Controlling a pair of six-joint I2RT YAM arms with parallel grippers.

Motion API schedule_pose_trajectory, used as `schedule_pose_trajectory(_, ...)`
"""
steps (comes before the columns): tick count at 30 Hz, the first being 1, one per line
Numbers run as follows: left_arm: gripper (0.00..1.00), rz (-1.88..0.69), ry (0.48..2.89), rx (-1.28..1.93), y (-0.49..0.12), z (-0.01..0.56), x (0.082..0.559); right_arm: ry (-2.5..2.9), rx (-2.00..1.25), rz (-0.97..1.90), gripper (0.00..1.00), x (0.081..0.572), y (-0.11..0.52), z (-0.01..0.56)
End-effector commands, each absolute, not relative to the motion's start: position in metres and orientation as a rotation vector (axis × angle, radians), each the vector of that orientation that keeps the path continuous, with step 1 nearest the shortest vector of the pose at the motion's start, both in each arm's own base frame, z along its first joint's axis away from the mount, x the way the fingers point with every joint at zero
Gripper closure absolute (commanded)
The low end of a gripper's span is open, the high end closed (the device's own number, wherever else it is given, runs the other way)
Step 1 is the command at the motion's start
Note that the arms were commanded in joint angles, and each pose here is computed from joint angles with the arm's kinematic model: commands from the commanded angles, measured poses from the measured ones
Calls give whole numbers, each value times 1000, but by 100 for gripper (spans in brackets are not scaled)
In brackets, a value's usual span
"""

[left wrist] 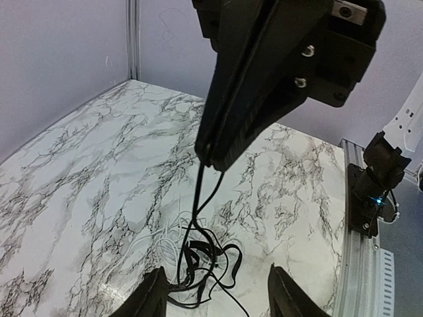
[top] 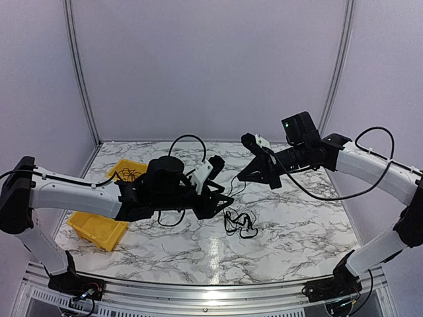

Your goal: Untangle the cables

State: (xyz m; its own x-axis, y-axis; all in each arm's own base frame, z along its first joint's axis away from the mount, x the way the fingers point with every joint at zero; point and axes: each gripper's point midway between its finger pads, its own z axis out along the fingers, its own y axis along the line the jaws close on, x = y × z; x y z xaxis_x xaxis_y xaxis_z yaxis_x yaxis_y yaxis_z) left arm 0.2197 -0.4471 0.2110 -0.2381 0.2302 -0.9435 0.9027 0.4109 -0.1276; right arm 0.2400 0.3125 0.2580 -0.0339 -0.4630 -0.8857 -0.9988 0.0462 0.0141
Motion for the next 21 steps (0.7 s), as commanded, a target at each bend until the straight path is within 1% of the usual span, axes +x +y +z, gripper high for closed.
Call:
schedule_pose_trajectory(1, 50, -825, 1687, 945, -456, 222, 237, 1530, -1512, 958, 100, 233, 317, 275)
schedule_pose_trajectory(5, 61, -820, 1676, 912, -461, 221, 244, 1534, -1515, 964, 100, 231, 317, 273)
schedule_pose_trajectory(8, 77, -758, 1690, 857, -458, 217, 257, 1533, -1517, 967, 100, 230, 317, 272)
schedule_pose_trajectory(9, 80, -734, 1696, 838, -455, 216, 261, 1532, -1518, 970, 100, 230, 316, 273)
schedule_pose_trajectory(11, 91, -689, 1706, 793, -446, 216, 269, 1528, -1519, 971, 100, 228, 316, 274)
schedule_pose_trajectory(14, 100, -635, 1703, 701, -422, 228, 278, 1527, -1519, 946, 100, 229, 313, 274)
schedule_pose_trajectory(18, 100, -539, 1677, 585, -375, 249, 282, 1567, -1510, 888, 100, 238, 312, 263)
schedule_pose_trajectory(19, 100, -521, 1664, 568, -365, 255, 281, 1583, -1501, 869, 98, 243, 312, 259)
schedule_pose_trajectory(21, 100, -474, 1646, 542, -344, 266, 279, 1617, -1478, 831, 86, 252, 312, 251)
